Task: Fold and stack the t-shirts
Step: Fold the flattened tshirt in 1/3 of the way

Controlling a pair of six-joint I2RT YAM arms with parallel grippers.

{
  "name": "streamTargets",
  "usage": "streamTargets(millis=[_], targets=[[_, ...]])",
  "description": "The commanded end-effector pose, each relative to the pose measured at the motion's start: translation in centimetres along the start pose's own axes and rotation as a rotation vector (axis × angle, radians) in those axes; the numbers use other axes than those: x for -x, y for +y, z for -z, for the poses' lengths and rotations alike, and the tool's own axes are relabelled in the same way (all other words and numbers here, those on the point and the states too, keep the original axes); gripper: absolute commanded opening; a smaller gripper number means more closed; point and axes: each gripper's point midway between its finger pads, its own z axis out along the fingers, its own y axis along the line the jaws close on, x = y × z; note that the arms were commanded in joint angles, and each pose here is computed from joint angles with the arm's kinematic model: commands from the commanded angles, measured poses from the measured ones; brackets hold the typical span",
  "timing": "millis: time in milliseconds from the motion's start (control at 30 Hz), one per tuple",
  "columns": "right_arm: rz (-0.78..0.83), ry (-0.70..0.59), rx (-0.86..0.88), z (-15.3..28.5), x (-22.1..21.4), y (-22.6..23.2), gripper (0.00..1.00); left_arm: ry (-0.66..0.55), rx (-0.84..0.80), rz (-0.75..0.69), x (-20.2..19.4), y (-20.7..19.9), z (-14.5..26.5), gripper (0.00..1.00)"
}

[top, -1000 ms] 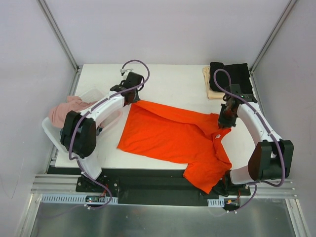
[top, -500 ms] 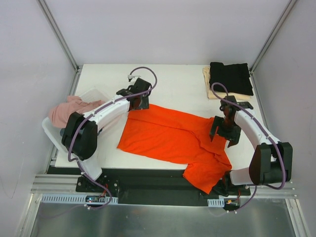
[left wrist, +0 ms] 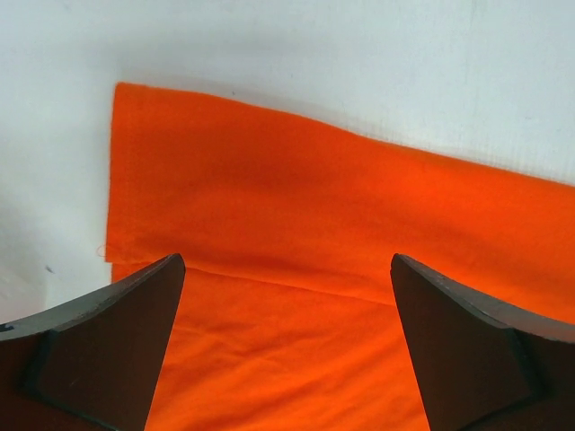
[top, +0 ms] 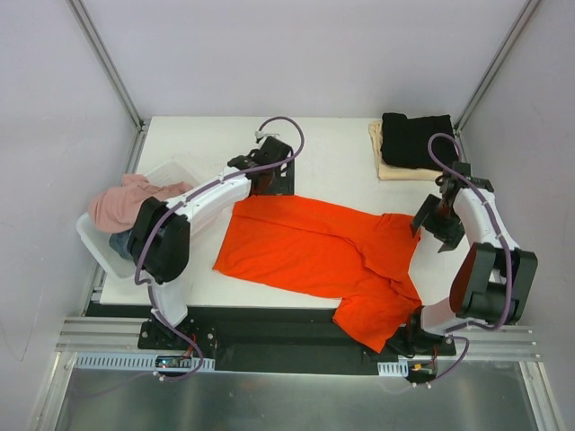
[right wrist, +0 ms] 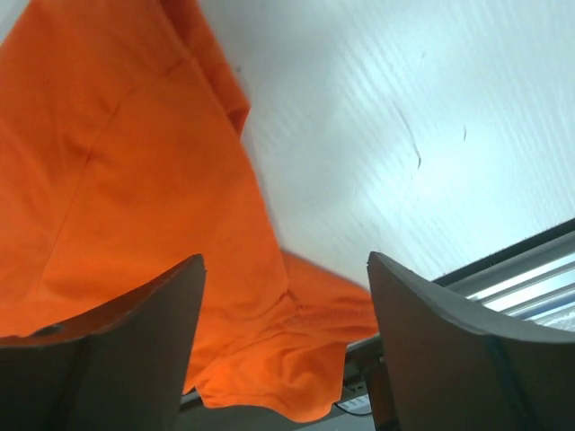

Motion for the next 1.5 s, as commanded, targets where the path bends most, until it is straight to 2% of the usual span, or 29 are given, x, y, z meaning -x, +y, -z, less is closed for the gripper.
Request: streamTargets(millis=[0, 200, 333, 600, 767, 1133, 1200, 1233, 1333, 1400, 1467], targets=[[-0.052, 0.0, -0.055, -1.6, 2.6, -1.0, 0.7, 0.097, -0.012, 0.027, -1.7, 0.1, -2.2, 0.99], [-0.14, 0.057, -0.123, -4.1, 3.2, -3.1, 0.6, 0.144, 0.018, 0.045, -2.6, 1.5, -4.3, 0.99], [-0.146, 0.076, -0.075, -5.4, 3.9, -1.8, 0.5, 0.169, 0.028, 0.049, -3.1, 2.0, -5.3, 0.99], [-0.132, 0.074, -0.018, -6.4, 5.5, 0.3, 0.49, 0.209, 0.044, 0.06, -4.1, 3.0, -6.6, 0.99], [-0.084, 0.089, -0.025, -7.1, 5.0, 1.2, 0.47, 0.22, 0.051, 0.064, -4.5, 3.3, -6.7, 0.99], [-0.043, 0.135, -0.011, -8.4, 4.3, 3.1, 0.37, 0.234, 0.099, 0.067, -5.5, 4.7, -7.1, 0.99], [-0.048, 0.137, 0.005, -8.3, 4.1, 3.5, 0.32, 0.235, 0.1, 0.071, -5.6, 4.7, -7.1, 0.99], [-0.052, 0.137, 0.009, -8.3, 4.0, 3.7, 0.23, 0.241, 0.099, 0.072, -5.7, 4.7, -7.3, 0.99], [-0.069, 0.14, 0.048, -8.3, 3.8, 4.4, 0.13, 0.251, 0.097, 0.075, -6.0, 4.7, -7.4, 1.0], [-0.08, 0.136, 0.049, -8.5, 3.8, 4.4, 0.11, 0.25, 0.096, 0.076, -6.0, 4.7, -7.4, 0.99], [-0.081, 0.125, 0.055, -8.4, 4.0, 4.5, 0.03, 0.248, 0.103, 0.074, -5.9, 4.8, -7.5, 0.99]])
